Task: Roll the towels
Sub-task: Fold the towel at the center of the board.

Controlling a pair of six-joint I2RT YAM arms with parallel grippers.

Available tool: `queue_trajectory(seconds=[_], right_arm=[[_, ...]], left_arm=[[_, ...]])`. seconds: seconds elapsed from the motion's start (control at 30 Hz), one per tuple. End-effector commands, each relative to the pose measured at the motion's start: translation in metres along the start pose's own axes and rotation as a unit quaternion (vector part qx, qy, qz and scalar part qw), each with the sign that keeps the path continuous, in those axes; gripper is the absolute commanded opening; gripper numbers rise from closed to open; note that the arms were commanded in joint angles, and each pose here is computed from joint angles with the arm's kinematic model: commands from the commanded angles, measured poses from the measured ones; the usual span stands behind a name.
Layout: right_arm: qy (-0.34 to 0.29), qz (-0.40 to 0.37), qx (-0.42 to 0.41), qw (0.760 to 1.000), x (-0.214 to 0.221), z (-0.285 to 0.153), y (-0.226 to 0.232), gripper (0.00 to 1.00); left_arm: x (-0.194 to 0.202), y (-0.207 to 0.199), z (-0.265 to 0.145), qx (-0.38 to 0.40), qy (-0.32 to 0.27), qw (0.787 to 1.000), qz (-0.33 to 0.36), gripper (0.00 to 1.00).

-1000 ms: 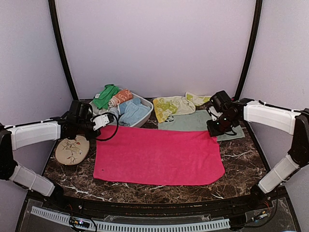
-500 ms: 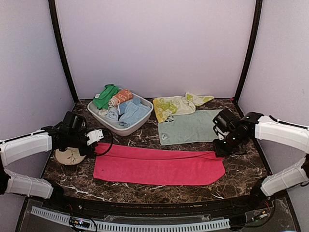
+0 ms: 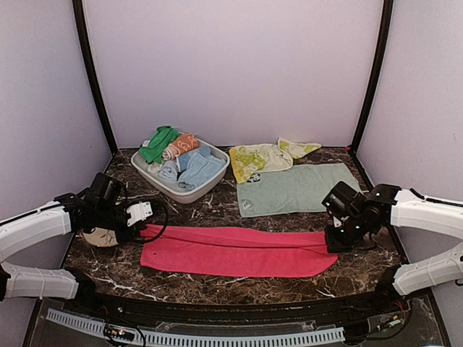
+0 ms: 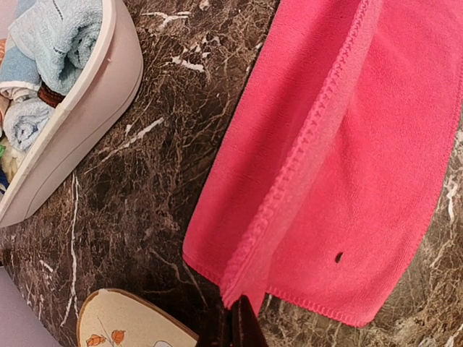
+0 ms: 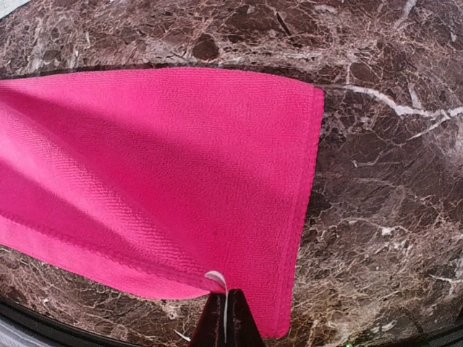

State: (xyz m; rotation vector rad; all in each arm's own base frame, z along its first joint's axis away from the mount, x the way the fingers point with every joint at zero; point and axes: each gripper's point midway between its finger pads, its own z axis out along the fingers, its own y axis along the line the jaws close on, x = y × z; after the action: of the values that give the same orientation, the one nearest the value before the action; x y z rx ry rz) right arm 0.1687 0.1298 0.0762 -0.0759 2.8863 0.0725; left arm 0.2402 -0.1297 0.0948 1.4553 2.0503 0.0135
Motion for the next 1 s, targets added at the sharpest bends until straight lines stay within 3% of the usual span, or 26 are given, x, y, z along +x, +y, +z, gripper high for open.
queue_trajectory(seconds=[0.0, 0.47, 0.9, 0.97], right_arm=[[-0.002, 0.006, -0.003, 1.000, 0.004, -0.005, 0.002, 0.00], [0.023, -0.017, -0.001, 1.000, 0.029, 0.000, 0.005, 0.00], [0.038, -0.022, 0.033, 0.998, 0.045, 0.000, -0.008, 0.00], [0.042, -0.026, 0.043, 0.998, 0.047, 0.001, -0.011, 0.00]], left_arm=[[0.015, -0.026, -0.003, 0.037, 0.022, 0.999, -0.012, 0.00], [0.037, -0.049, -0.002, 0.059, 0.044, 0.997, -0.014, 0.00], [0.030, -0.070, -0.006, 0.111, 0.025, 0.993, -0.012, 0.00], [0.029, -0.079, -0.008, 0.130, 0.021, 0.991, -0.011, 0.04]])
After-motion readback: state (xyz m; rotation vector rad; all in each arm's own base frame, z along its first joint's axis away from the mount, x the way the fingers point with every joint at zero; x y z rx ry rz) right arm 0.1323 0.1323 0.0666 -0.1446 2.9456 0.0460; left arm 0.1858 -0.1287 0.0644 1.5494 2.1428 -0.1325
